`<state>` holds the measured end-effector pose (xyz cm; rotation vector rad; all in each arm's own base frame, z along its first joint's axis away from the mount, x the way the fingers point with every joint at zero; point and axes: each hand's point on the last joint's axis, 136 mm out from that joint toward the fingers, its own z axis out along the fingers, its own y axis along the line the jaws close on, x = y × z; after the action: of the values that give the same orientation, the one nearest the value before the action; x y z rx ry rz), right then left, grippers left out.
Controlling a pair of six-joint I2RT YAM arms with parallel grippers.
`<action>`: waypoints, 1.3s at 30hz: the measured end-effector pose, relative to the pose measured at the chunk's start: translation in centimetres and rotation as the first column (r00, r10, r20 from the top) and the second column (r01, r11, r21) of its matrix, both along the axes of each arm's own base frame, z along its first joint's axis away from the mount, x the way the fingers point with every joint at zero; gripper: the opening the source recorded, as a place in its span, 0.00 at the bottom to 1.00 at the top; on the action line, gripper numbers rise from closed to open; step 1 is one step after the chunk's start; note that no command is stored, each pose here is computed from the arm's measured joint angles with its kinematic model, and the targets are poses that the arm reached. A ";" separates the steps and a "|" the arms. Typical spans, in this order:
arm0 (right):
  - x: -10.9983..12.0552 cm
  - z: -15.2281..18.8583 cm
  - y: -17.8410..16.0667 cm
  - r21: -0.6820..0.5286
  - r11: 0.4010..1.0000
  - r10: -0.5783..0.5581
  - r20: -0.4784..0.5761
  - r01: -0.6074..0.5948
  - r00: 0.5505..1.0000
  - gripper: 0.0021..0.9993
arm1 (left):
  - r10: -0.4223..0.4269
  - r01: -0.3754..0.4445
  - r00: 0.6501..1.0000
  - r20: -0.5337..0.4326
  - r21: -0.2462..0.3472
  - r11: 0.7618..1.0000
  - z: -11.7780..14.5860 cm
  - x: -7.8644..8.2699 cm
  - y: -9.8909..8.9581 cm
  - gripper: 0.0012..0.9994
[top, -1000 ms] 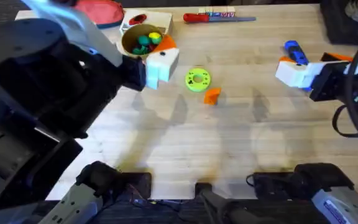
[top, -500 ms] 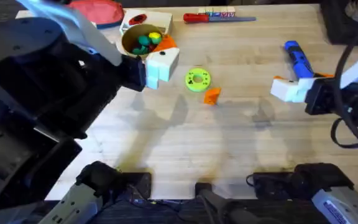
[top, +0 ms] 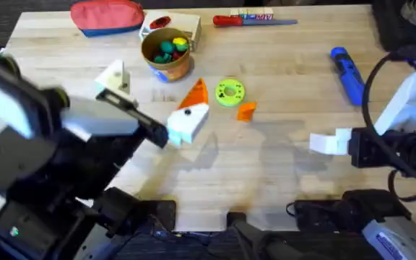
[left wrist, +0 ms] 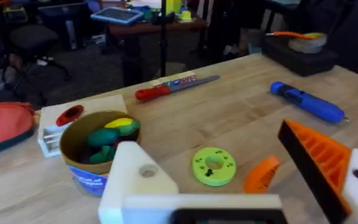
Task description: Pick up the gripper from the table and insert it into the empty holder that is missing its gripper. Then pick up a screw, insert it into the mounting hole, and use the screwdriver to tighten it. Finally, clean up the table by picking up the vegetable and placing it into the bucket.
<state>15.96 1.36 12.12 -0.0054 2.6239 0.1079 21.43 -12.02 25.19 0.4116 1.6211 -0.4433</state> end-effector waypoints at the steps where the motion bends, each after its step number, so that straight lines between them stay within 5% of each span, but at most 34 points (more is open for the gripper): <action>1: -0.6 -0.3 0.0 0.000 1.000 0.000 -0.029 0.000 1.000 0.99 | -0.019 0.019 1.000 0.017 -0.009 1.000 -0.2 -0.5 -0.1 0.99; 8: -1.3 -0.7 0.0 0.000 1.000 0.000 -0.060 0.000 0.998 0.99 | -0.113 0.115 0.991 0.066 -0.033 0.993 -2.1 -2.4 -1.0 0.99; 18: -1.3 -0.7 0.0 0.000 1.000 0.000 -0.060 0.000 0.998 0.99 | -0.131 0.157 0.961 0.243 -0.089 0.984 -2.2 -2.0 -1.8 0.99; 26: -1.3 -0.7 0.0 0.000 1.000 0.000 -0.060 0.000 0.998 0.99 | -0.171 0.172 0.985 0.022 -0.024 0.985 -9.0 -1.7 -2.5 0.99; 39: -1.3 -0.7 0.0 0.000 1.000 0.000 -0.060 0.000 0.998 0.99 | -0.180 0.180 0.984 0.014 -0.023 0.983 -9.2 -1.8 -2.6 0.99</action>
<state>14.66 1.36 11.44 -0.0023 2.6840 0.1094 19.59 -14.65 16.04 0.5444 1.5713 -0.5953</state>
